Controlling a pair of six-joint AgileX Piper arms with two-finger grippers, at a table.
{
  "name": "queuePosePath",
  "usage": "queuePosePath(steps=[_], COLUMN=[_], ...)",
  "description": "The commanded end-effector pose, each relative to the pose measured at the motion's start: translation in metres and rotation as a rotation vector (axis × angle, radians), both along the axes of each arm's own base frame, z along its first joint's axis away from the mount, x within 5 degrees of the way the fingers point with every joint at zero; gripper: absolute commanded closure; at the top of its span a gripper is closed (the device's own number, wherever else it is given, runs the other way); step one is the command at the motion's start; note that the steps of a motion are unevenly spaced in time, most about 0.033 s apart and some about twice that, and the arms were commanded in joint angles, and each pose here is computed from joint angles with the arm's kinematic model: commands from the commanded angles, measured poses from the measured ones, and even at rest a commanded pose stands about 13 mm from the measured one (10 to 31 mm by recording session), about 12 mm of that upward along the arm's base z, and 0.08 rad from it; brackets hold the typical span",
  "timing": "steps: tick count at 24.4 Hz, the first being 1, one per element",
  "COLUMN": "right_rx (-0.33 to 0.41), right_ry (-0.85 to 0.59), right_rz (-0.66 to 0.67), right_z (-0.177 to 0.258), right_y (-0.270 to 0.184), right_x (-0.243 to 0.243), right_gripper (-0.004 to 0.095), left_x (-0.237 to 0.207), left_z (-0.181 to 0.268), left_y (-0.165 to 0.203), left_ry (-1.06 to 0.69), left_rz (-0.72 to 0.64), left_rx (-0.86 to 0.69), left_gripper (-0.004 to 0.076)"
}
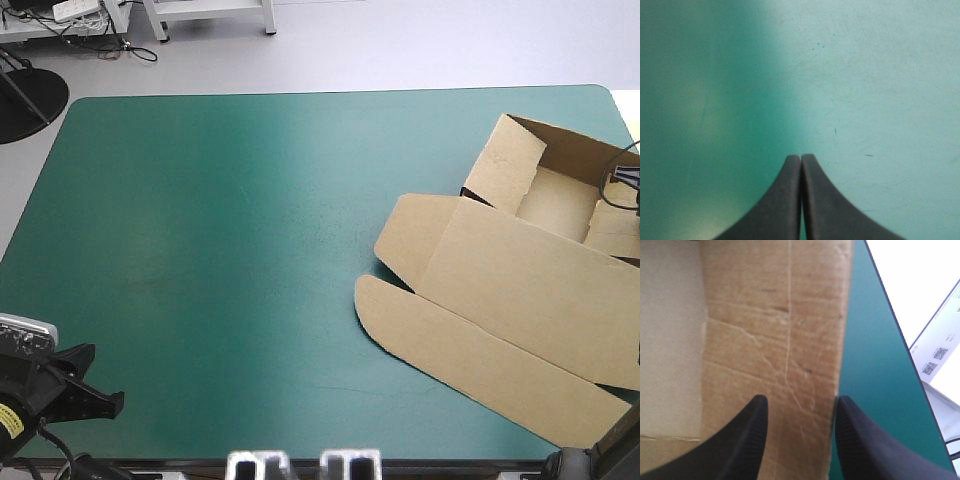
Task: Fold the box
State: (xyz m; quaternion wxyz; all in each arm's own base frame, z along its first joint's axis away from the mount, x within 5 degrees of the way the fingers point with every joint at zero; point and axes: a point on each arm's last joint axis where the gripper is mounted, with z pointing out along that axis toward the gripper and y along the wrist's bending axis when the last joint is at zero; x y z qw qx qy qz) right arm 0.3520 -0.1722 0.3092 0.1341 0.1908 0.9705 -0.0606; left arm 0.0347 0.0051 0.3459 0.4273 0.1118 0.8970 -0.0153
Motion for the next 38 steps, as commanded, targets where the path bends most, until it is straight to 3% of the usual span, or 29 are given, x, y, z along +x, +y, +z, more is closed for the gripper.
queuePosePath(steps=[1, 5, 9, 12, 16, 20, 27, 31, 38], right_rx=[-0.028, -0.014, -0.046, -0.042, 0.024, 0.09, 0.116, 0.095, 0.045], right_ry=[-0.062, -0.094, -0.135, -0.196, -0.297, -0.372, -0.316, -0.377, -0.438], right_rz=[0.008, 0.017, 0.062, 0.071, 0.091, 0.18, 0.297, 0.389, 0.404], right_z=[0.028, 0.036, 0.055, 0.074, 0.095, 0.11, 0.084, 0.073, 0.042], right_y=[0.002, 0.006, 0.012, 0.02, 0.036, 0.062, 0.118, 0.152, 0.165], right_x=[-0.01, -0.013, -0.024, -0.034, -0.045, -0.067, -0.121, -0.168, -0.225], right_gripper=[0.046, 0.046, 0.0463, 0.051, 0.0671, 0.0924, 0.0926, 0.0927, 0.0927], left_x=[0.004, 0.004, 0.004, 0.004, 0.004, 0.005, 0.005, -0.007, -0.023], left_z=[0.01, 0.011, 0.011, 0.011, 0.011, 0.012, 0.013, -0.009, -0.029], left_y=[0.0, 0.001, 0.001, 0.001, 0.001, 0.001, 0.001, 0.007, 0.013], left_ry=[-0.066, -0.074, -0.077, -0.077, -0.077, -0.089, -0.136, -0.166, -0.205], left_rz=[-0.001, 0.009, 0.008, 0.008, 0.008, 0.003, -0.017, -0.021, -0.017], left_rx=[-0.01, 0.008, 0.011, 0.011, 0.011, 0.014, 0.019, 0.009, -0.033], left_gripper=[0.0733, 0.0733, 0.0733, 0.0733, 0.0733, 0.0733, 0.0733, 0.0733, 0.0733])
